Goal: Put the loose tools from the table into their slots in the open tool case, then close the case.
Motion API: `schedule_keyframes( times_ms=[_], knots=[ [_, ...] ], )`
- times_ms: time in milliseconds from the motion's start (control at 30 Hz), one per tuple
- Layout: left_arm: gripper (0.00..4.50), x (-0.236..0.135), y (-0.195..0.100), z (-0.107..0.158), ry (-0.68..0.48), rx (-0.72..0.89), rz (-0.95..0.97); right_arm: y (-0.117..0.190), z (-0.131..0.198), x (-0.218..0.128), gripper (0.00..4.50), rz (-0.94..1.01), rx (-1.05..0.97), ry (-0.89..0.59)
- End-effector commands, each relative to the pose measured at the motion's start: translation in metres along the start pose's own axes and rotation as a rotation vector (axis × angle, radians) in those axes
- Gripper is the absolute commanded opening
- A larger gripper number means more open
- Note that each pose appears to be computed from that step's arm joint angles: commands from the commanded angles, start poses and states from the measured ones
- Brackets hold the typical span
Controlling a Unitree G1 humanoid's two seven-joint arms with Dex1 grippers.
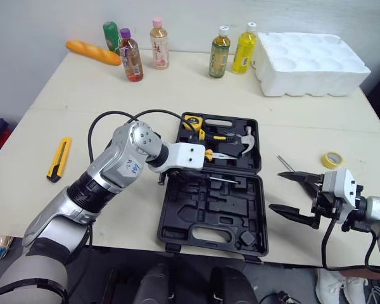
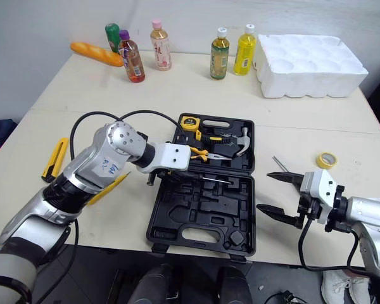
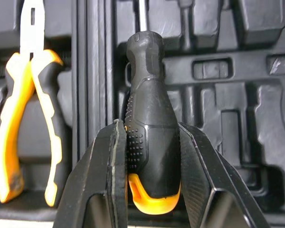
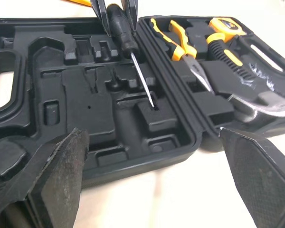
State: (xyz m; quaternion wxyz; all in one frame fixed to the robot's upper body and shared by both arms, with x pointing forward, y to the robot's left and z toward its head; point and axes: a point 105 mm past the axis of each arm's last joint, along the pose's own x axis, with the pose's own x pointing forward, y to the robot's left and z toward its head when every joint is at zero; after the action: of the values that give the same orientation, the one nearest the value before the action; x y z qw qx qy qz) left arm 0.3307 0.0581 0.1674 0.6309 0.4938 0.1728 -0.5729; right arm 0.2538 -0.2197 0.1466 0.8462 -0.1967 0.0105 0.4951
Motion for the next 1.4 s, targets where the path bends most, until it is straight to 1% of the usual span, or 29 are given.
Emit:
schedule_keyframes(
  times_ms=[33, 100, 167, 333, 367, 467, 533, 667, 833, 900, 967, 1000, 1033, 1067, 1100, 1133, 1200, 1233, 1267, 1367, 1400],
  knots=[
    [1.02, -0.005, 0.003, 0.012, -0.016, 0.039, 0.027, -0.005, 0.011, -0.006, 4.50, -0.037, -0.038, -0.046],
    [1.02, -0.004, 0.005, 0.010, -0.001, 0.017, 0.042, -0.006, 0.013, -0.006, 4.50, -0.061, -0.022, -0.075],
    [1.02, -0.002, 0.004, 0.008, 0.011, 0.029, 0.034, -0.007, 0.016, -0.006, 4.50, -0.077, -0.020, -0.091],
    [1.02, -0.001, 0.003, 0.007, 0.002, 0.030, 0.024, -0.007, 0.022, -0.003, 4.50, -0.094, -0.024, -0.103],
    [1.02, 0.000, 0.005, 0.008, -0.006, 0.031, 0.035, -0.007, 0.023, -0.002, 4.50, -0.097, -0.024, -0.103],
    [1.02, -0.002, 0.013, 0.020, -0.077, 0.032, 0.084, -0.007, 0.027, -0.002, 4.50, -0.104, -0.027, -0.100],
    [2.03, -0.003, 0.012, 0.022, -0.094, 0.045, 0.069, -0.009, 0.031, -0.001, 4.50, -0.116, -0.024, -0.112],
    [3.62, -0.005, 0.010, 0.023, -0.104, 0.057, 0.049, -0.010, 0.035, 0.000, 4.50, -0.121, -0.025, -0.118],
    [3.62, -0.015, 0.008, 0.033, -0.176, 0.052, 0.034, -0.012, 0.042, 0.005, 4.50, -0.120, -0.032, -0.119],
    [3.62, -0.020, 0.009, 0.038, -0.236, 0.036, 0.036, -0.012, 0.043, 0.006, 4.50, -0.123, -0.032, -0.120],
    [3.62, -0.026, 0.010, 0.044, -0.334, 0.022, 0.041, -0.012, 0.043, 0.006, 4.50, -0.124, -0.030, -0.118],
    [3.62, -0.034, 0.012, 0.053, -0.445, 0.034, 0.049, -0.011, 0.043, 0.006, 4.50, -0.124, -0.028, -0.116],
    [3.62, -0.045, 0.011, 0.059, -0.582, -0.004, 0.031, -0.011, 0.043, 0.006, 4.50, -0.123, -0.027, -0.113],
    [3.62, -0.053, 0.009, 0.057, -0.656, -0.035, 0.010, -0.011, 0.043, 0.006, 4.50, -0.125, -0.027, -0.112],
    [3.62, -0.057, 0.010, 0.048, -0.676, -0.049, 0.023, -0.012, 0.043, 0.004, 4.50, -0.129, -0.029, -0.108],
    [3.62, -0.059, 0.012, 0.038, -0.664, -0.073, 0.043, -0.013, 0.044, 0.002, 4.50, -0.135, -0.030, -0.104],
    [3.62, -0.060, 0.013, 0.025, -0.645, -0.084, 0.060, -0.015, 0.044, -0.002, 4.50, -0.142, -0.034, -0.095],
    [3.62, -0.061, 0.012, 0.023, -0.658, -0.100, 0.058, -0.016, 0.044, -0.004, 4.50, -0.145, -0.034, -0.093],
    [3.62, -0.063, 0.012, 0.024, -0.713, -0.132, 0.063, -0.015, 0.043, -0.006, 4.50, -0.146, -0.031, -0.090],
    [3.62, -0.066, 0.013, 0.027, -0.829, -0.210, 0.075, -0.015, 0.042, -0.007, 4.50, -0.151, -0.022, -0.095],
    [3.62, -0.061, 0.008, 0.022, -0.824, -0.222, 0.073, -0.019, 0.043, -0.008, 4.50, -0.174, -0.026, -0.116]
  ],
)
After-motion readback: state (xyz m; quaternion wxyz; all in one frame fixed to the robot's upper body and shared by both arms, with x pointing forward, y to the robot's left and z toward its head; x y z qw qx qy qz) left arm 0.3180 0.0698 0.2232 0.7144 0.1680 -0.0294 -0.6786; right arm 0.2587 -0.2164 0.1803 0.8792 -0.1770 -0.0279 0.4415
